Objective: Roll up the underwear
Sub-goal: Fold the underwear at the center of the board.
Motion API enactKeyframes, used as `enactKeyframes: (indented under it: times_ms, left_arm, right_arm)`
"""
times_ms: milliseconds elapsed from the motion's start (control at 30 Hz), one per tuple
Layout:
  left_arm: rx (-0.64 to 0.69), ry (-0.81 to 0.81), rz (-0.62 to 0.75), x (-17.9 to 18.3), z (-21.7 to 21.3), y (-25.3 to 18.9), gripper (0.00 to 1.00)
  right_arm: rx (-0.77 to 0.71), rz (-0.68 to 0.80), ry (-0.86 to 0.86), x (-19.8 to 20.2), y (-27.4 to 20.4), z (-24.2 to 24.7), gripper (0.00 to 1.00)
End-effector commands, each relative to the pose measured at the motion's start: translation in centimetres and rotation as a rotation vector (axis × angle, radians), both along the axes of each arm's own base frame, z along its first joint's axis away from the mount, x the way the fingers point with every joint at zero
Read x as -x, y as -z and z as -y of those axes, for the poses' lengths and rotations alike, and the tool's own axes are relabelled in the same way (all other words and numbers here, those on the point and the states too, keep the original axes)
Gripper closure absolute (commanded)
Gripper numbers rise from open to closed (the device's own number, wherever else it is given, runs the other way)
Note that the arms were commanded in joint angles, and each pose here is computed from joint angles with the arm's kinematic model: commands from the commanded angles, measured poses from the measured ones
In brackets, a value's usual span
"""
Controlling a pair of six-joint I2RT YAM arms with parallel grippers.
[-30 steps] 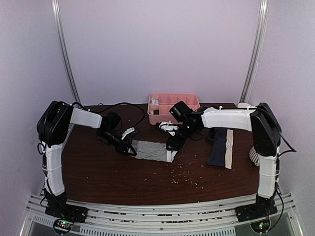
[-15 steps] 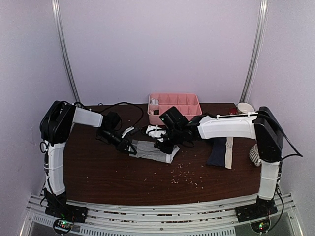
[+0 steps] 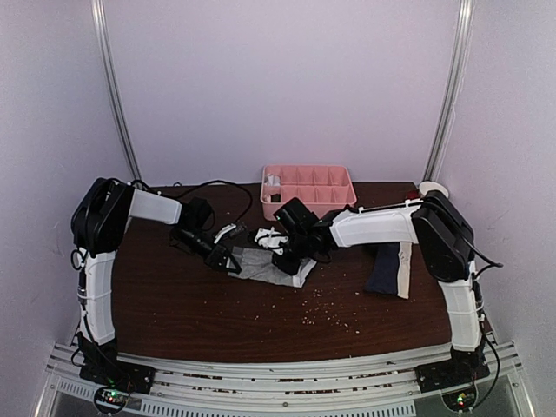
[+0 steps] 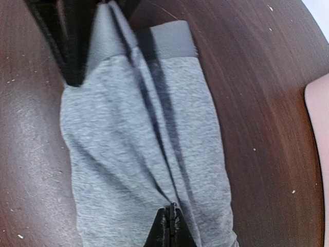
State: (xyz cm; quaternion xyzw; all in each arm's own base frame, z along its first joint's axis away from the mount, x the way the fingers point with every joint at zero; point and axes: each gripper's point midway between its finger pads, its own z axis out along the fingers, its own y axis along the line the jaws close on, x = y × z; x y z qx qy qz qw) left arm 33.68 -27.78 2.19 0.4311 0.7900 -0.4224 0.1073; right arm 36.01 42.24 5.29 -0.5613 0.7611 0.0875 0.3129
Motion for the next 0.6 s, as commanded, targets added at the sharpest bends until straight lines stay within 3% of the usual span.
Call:
enactKeyframes:
  times_ms: [0,333,567]
  left_arm:
    - [-0.058,-0.019,-0.013,-0.4,-1.0,1.2,0.78]
    - [-0.074,-0.057,0.043,-1.8,-1.1,0.2,0.53]
    - [-0.109,-0.091,0.1,-3.1,-1.3,0.3,0.44]
  right_arm:
    - [0.006,0.016,0.089,-2.0,0.1,1.8,1.0]
    - [0.039,-0.036,0.116,-2.3,2.8,3.6,1.0]
    - [0.041,-0.034,0.133,-2.6,2.8,3.9,1.0]
